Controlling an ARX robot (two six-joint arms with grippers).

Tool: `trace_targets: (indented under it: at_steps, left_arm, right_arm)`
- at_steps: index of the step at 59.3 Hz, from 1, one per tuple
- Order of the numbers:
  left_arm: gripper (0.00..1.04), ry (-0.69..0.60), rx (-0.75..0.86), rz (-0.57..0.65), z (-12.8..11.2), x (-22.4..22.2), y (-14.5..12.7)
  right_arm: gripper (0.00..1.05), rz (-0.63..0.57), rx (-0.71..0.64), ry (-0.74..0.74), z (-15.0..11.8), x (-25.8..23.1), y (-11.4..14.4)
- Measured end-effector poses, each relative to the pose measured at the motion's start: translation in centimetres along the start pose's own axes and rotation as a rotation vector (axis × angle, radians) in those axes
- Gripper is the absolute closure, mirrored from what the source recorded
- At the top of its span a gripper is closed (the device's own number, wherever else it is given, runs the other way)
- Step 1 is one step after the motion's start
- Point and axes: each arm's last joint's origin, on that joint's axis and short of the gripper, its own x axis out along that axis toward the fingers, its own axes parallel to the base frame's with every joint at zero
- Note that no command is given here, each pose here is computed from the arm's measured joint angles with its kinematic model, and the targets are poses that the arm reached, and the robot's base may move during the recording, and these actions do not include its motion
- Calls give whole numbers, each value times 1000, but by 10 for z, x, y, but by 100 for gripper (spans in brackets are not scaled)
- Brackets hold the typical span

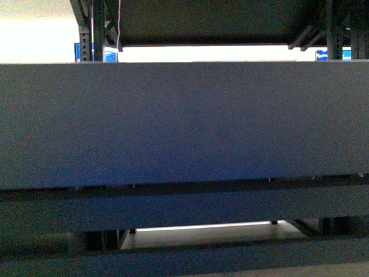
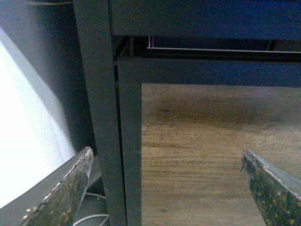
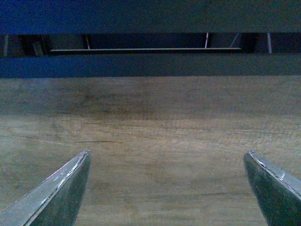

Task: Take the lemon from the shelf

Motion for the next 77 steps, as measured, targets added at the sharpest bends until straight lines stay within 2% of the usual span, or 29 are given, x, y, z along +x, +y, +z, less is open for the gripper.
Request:
trace_targets:
  at_steps: [77]
  left_arm:
    - [8,0,0,2,0,0,0]
  right_arm:
    - [7,0,0,0,0,0,0]
